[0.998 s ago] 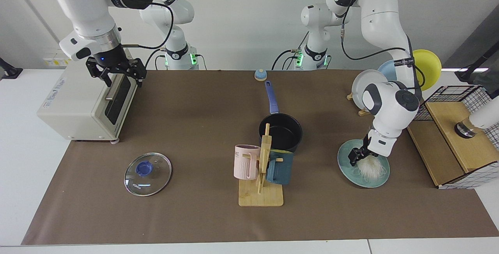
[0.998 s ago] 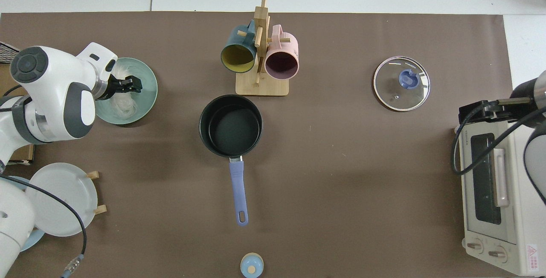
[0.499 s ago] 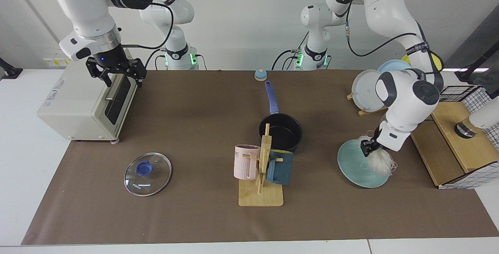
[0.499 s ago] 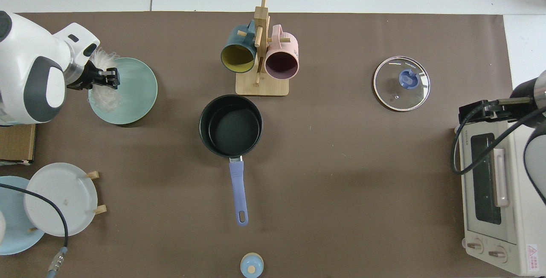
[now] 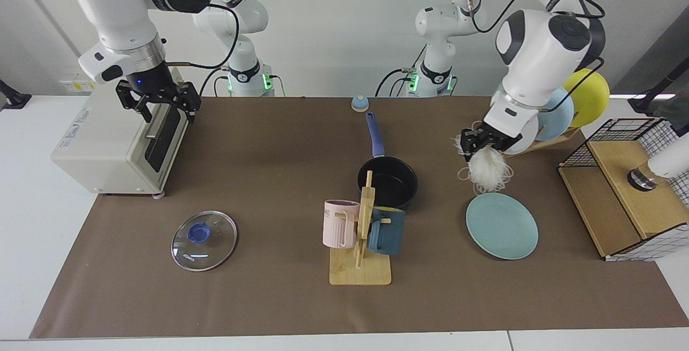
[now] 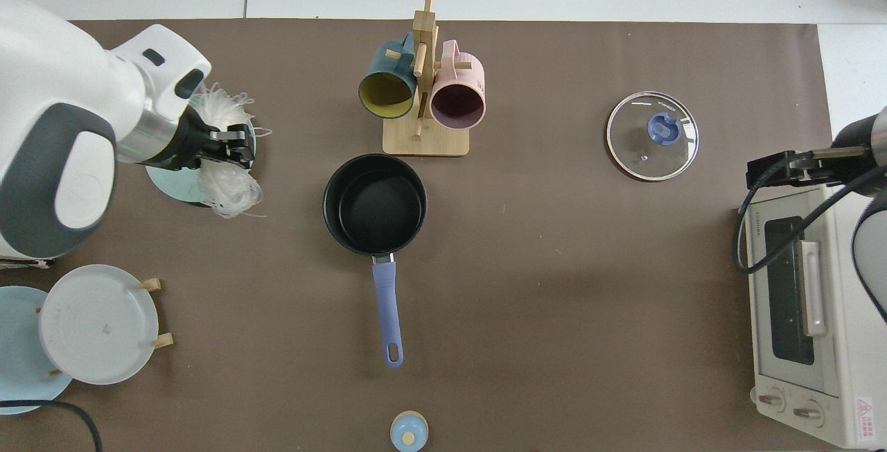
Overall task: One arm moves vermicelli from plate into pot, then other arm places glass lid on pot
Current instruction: 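Carry the vermicelli over the pot while the right gripper reaches the lid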
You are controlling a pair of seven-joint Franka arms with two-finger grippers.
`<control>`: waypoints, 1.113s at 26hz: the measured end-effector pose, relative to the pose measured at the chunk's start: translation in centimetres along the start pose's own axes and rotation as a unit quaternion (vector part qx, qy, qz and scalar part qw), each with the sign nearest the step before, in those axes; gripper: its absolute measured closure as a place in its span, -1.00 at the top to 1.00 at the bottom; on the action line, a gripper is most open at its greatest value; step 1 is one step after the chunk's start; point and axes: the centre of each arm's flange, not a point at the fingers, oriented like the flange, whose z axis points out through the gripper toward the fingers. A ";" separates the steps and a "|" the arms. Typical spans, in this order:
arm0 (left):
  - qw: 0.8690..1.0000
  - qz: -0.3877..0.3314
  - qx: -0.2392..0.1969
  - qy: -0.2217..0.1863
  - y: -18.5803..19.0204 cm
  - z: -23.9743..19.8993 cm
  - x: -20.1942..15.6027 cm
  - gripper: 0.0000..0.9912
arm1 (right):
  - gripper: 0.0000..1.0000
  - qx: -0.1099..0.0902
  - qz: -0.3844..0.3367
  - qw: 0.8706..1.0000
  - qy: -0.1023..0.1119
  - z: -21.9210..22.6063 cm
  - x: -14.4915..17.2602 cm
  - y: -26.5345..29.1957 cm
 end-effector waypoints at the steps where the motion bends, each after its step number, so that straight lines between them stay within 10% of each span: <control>1: 1.000 -0.001 -0.002 -0.003 1.7 0.4 -0.6 -0.18 | 0.99 0.000 0.000 1.000 0.001 0.0 0.2 0.0; 7: 0.999 0.009 -0.030 0.009 8.6 4.0 -3.1 -0.18 | 0.98 -0.002 -0.001 1.000 -0.001 1.3 3.1 -0.5; 29: 0.997 0.009 -0.070 -0.010 12.3 19.4 -4.8 -0.18 | 0.98 -0.007 -0.003 0.999 0.041 18.9 17.6 -5.2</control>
